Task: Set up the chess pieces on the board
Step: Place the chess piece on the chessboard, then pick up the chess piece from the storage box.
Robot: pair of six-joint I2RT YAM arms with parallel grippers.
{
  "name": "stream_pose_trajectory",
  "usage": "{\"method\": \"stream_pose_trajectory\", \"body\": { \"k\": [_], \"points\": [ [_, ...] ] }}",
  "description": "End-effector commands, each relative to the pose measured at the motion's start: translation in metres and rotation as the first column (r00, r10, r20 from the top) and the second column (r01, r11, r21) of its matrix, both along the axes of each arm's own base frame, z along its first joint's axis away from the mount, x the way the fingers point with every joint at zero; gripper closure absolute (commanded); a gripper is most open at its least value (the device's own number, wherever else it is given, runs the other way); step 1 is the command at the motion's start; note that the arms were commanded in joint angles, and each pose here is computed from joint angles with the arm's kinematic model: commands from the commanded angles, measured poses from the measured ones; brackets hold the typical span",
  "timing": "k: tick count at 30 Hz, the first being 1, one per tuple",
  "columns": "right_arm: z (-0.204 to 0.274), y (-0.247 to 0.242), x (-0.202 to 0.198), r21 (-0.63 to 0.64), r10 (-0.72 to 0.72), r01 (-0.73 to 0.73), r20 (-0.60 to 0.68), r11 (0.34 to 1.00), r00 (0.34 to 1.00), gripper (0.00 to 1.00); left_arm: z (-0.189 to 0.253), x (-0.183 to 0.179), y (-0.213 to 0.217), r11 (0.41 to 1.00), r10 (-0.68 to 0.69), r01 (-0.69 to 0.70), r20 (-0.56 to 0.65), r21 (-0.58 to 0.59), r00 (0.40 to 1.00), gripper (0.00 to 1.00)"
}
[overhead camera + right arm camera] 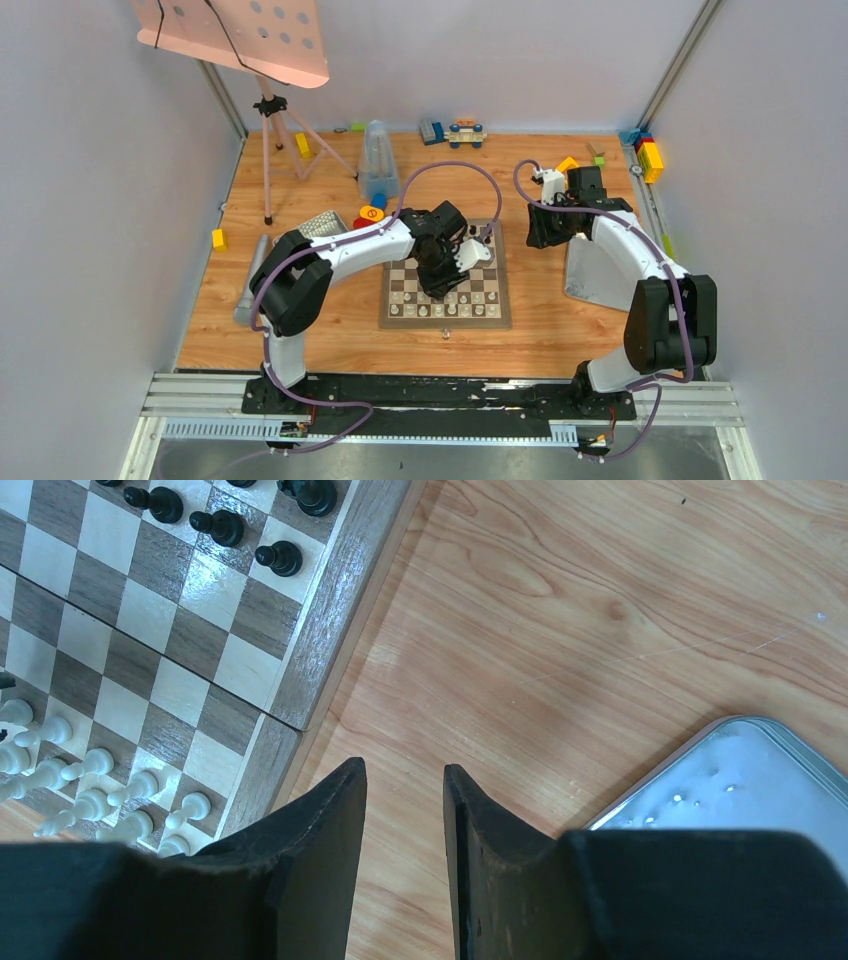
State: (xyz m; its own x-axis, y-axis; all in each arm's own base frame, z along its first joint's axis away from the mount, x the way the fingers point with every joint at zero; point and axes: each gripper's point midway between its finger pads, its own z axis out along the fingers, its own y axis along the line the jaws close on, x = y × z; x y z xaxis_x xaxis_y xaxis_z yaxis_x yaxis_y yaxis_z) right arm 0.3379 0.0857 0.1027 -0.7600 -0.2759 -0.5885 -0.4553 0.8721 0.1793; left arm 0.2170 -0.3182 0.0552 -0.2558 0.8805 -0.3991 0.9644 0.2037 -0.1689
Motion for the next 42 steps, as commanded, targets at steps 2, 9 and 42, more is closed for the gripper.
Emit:
{"method": "stream_pose_trajectory", "body": {
  "k": [2,9,42],
  "points": [
    [0.014,0.005,0.011,0.004,0.022,-0.022,0.044,1.0,0.999,0.65,0.023,0.012,-0.003,0.999,0.0,0.003,0.09,-0.037,0.996,0.55],
    [0.014,0.007,0.01,0.009,0.03,-0.03,0.042,1.0,0.999,0.65,0.061,0.026,0.008,0.995,0.037,-0.023,0.138,-0.101,0.99,0.38],
    [0.007,0.017,0.007,-0.021,0.084,-0.084,0.044,0.996,0.995,0.65,0.012,0.161,0.269,0.642,0.747,-0.764,0.174,0.062,0.642,0.4]
  ]
}}
